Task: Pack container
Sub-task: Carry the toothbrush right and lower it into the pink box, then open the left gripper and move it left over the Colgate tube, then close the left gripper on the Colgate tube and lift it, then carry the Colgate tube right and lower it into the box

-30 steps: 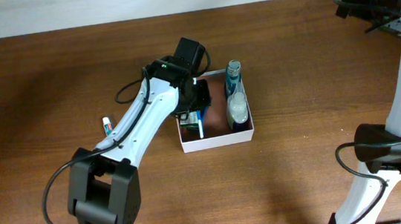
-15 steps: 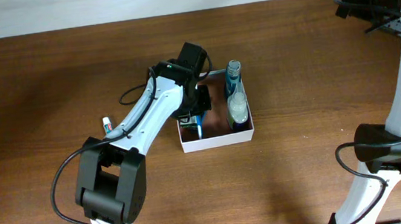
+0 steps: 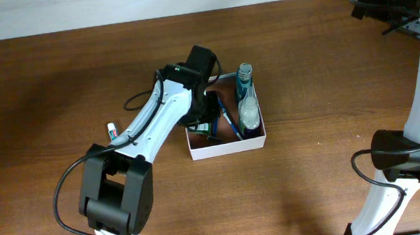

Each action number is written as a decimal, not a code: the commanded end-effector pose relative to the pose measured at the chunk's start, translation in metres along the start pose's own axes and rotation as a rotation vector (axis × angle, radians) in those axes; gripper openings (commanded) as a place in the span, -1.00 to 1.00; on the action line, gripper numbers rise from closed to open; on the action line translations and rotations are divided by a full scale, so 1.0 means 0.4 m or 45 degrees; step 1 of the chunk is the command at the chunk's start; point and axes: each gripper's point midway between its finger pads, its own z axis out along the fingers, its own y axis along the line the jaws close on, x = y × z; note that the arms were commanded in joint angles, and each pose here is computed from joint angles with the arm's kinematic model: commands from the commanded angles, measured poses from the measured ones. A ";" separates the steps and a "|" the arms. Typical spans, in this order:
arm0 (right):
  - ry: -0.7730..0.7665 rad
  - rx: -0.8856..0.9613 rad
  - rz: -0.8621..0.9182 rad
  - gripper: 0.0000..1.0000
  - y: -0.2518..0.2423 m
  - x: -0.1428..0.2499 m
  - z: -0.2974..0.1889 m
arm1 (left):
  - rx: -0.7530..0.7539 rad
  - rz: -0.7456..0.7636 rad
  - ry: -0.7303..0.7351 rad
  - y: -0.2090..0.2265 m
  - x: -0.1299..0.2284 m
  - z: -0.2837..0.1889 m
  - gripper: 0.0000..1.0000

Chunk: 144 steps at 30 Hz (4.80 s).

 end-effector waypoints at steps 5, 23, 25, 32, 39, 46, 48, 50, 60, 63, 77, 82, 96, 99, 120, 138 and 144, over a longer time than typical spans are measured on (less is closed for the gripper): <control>-0.017 0.007 0.010 0.97 -0.008 0.000 -0.017 | 0.060 -0.021 -0.390 -0.007 -0.167 -0.287 -0.46; -0.017 0.007 0.010 0.96 -0.008 0.000 -0.017 | -0.347 -0.456 -0.225 0.566 -0.111 -0.414 0.59; -0.017 0.007 0.010 0.97 -0.008 0.000 -0.017 | -0.359 -0.469 -0.196 0.591 -0.098 -0.403 0.57; -0.017 0.007 0.010 0.97 -0.008 0.000 -0.017 | -0.334 -0.406 -0.124 0.619 -0.081 -0.302 0.34; -0.017 0.007 0.010 0.97 -0.008 0.000 -0.017 | -0.280 -0.334 -0.061 0.618 -0.046 -0.167 0.23; -0.017 0.007 0.010 0.97 -0.008 0.000 -0.017 | -0.243 -0.336 -0.010 0.620 0.012 -0.050 0.23; -0.017 0.007 0.010 0.96 -0.008 0.000 -0.017 | -0.219 -0.336 -0.014 0.617 0.021 -0.022 0.23; -0.016 0.007 0.010 0.97 -0.008 0.000 -0.017 | -0.216 -0.336 -0.012 0.619 0.034 0.002 0.24; -0.017 0.007 0.010 0.97 -0.008 0.000 -0.017 | -0.215 -0.334 -0.034 0.629 0.064 0.069 0.26; -0.016 0.007 0.010 0.97 -0.008 0.000 -0.017 | -0.214 -0.334 -0.038 0.629 0.063 0.070 0.25; -0.016 0.007 0.010 0.97 -0.008 0.000 -0.017 | -0.210 -0.328 -0.123 0.632 0.022 0.067 -0.10; -0.016 0.007 0.010 0.97 -0.008 0.000 -0.017 | -0.206 -0.325 -0.166 0.632 0.001 0.065 -0.14; -0.016 0.007 0.010 0.96 -0.008 0.000 -0.017 | -0.207 -0.325 -0.166 0.632 0.002 0.066 -0.41; -0.016 0.007 0.010 0.97 -0.008 0.000 -0.017 | -0.206 -0.325 -0.166 0.632 0.002 0.066 -0.45; -0.017 0.007 0.010 0.97 -0.008 0.000 -0.017 | 0.042 -0.282 -0.463 0.478 -0.137 -0.180 -0.93; -0.017 0.007 0.010 0.97 -0.008 0.000 -0.017 | 0.334 -0.130 -0.680 0.085 -0.142 -0.341 -0.98; -0.017 0.007 0.010 0.97 -0.008 0.000 -0.017 | 0.295 -0.065 -0.649 0.030 -0.116 -0.304 -0.98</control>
